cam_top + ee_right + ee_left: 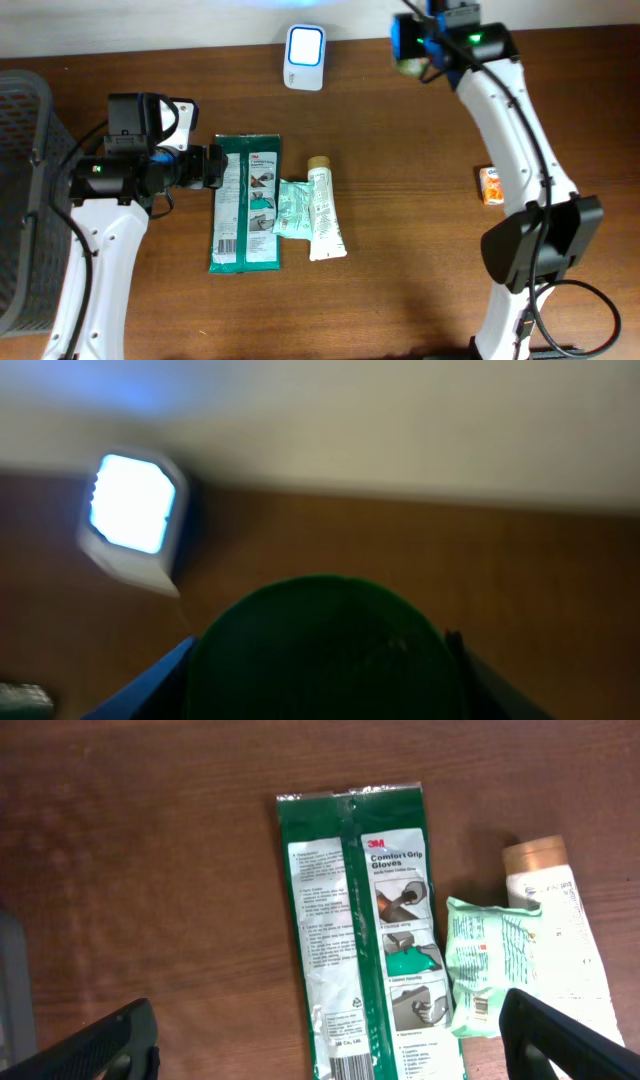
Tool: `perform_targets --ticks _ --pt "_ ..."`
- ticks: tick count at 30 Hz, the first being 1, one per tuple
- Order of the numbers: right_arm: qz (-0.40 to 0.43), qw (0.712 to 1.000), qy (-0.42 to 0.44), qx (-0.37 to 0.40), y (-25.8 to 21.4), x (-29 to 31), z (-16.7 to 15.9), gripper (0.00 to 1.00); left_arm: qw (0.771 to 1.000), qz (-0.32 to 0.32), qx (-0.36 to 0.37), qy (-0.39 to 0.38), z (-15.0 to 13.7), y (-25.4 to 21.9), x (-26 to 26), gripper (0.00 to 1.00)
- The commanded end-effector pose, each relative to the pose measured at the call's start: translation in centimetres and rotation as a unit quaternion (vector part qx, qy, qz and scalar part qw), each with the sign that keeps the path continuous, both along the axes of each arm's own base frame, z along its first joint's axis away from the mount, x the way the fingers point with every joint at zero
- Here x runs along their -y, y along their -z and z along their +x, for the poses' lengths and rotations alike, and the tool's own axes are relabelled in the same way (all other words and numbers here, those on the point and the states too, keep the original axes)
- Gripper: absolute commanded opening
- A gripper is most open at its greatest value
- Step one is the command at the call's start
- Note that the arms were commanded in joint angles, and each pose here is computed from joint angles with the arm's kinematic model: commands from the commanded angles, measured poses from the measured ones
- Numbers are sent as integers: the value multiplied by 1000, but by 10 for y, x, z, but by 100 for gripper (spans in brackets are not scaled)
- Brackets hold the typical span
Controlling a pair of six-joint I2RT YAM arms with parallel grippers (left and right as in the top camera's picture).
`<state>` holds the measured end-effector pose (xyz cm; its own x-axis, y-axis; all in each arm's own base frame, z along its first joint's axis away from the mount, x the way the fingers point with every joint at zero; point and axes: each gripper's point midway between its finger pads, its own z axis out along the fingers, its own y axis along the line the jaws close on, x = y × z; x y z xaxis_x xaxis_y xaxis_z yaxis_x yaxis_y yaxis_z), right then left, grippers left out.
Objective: Scan the item barcode
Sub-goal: 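Set the jar down on the right side beside the Kleenex pack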
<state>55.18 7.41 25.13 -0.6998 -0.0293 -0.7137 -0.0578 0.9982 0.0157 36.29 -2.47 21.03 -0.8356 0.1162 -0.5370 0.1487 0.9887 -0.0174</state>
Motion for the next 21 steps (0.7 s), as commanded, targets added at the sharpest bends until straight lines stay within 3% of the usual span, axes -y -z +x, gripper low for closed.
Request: perform_targets --ticks 1,10,21 --pt "-7 997 32 -71 32 37 -18 55 1000 5 4 7 1 -2 -1 99" --pt "-15 968 107 -227 147 124 -76 56 1000 5 4 7 1 -2 -1 99" --pt "-23 973 108 -201 158 143 -66 64 1000 5 4 7 1 -2 -1 99"
